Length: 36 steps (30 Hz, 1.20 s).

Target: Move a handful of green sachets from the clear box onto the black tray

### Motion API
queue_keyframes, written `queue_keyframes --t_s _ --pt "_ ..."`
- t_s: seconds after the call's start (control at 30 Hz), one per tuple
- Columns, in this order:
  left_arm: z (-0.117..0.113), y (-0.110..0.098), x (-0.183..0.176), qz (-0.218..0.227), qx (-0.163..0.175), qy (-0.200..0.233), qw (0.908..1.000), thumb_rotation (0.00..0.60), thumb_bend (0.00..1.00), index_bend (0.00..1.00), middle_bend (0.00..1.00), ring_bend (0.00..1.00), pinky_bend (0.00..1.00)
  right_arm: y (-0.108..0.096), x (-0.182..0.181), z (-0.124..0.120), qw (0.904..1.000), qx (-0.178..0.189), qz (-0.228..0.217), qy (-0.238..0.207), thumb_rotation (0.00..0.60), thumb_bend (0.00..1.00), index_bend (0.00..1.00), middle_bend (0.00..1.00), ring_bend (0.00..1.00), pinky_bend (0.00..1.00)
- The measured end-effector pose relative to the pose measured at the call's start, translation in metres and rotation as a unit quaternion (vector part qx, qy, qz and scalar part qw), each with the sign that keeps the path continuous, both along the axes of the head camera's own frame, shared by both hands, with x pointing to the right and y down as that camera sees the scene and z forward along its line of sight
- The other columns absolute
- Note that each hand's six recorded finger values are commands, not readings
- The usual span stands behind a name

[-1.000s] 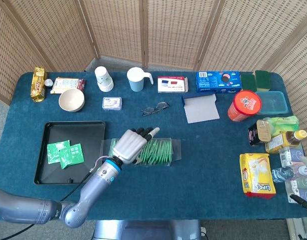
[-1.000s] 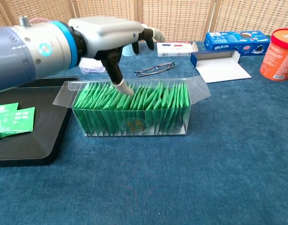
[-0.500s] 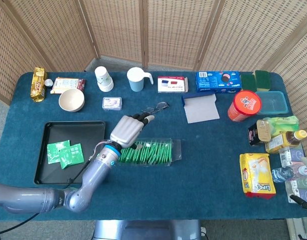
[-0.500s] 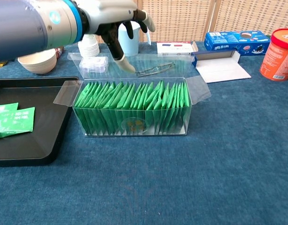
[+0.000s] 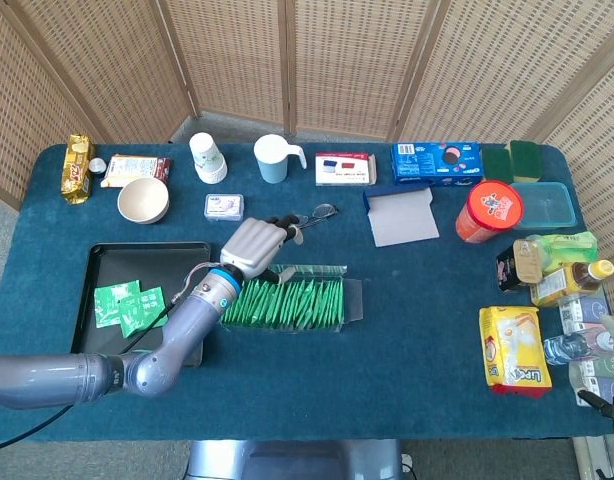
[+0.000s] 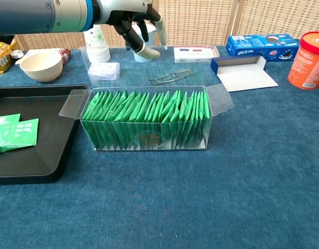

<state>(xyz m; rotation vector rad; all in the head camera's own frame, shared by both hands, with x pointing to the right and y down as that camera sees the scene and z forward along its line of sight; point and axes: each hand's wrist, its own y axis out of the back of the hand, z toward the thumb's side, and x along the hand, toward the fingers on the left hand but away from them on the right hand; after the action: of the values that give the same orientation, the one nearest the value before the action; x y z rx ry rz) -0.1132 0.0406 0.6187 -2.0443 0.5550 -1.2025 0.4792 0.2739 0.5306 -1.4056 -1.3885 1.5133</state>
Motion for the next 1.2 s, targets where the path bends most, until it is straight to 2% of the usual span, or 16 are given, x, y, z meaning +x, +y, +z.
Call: queue_keyframes --t_s 0.23,0.43,0.57,0.87,1.2 --pt "0.004 0.000 -0.001 0.003 -0.012 -0.005 0.9999 0.317 0.39 0.41 0.15 0.24 0.40 0.000 0.000 0.000 1.0000 0.000 0.000 0.002 0.509 0.39 0.13 0.21 0.17 0.24" --pt "0.010 -0.002 -0.006 0.005 -0.021 -0.018 0.9996 0.214 0.41 0.43 0.15 0.24 0.40 -0.001 -0.001 0.002 1.0000 -0.003 0.000 0.002 0.507 0.39 0.13 0.21 0.17 0.24" --pt "0.016 -0.002 -0.009 0.009 -0.025 -0.029 0.9993 0.167 0.41 0.43 0.15 0.25 0.40 -0.001 -0.001 0.003 1.0000 -0.005 0.001 0.003 0.506 0.39 0.13 0.21 0.17 0.24" --pt "0.029 -0.001 -0.010 0.013 -0.036 -0.042 0.9984 0.163 0.41 0.46 0.15 0.25 0.40 0.000 0.000 0.003 1.0000 -0.006 0.003 0.005 0.510 0.39 0.13 0.21 0.17 0.24" --pt "0.035 -0.005 -0.008 0.010 -0.033 -0.041 0.9986 0.162 0.41 0.54 0.16 0.25 0.40 0.000 0.002 0.002 0.9999 -0.004 0.007 0.008 0.507 0.39 0.13 0.21 0.17 0.24"
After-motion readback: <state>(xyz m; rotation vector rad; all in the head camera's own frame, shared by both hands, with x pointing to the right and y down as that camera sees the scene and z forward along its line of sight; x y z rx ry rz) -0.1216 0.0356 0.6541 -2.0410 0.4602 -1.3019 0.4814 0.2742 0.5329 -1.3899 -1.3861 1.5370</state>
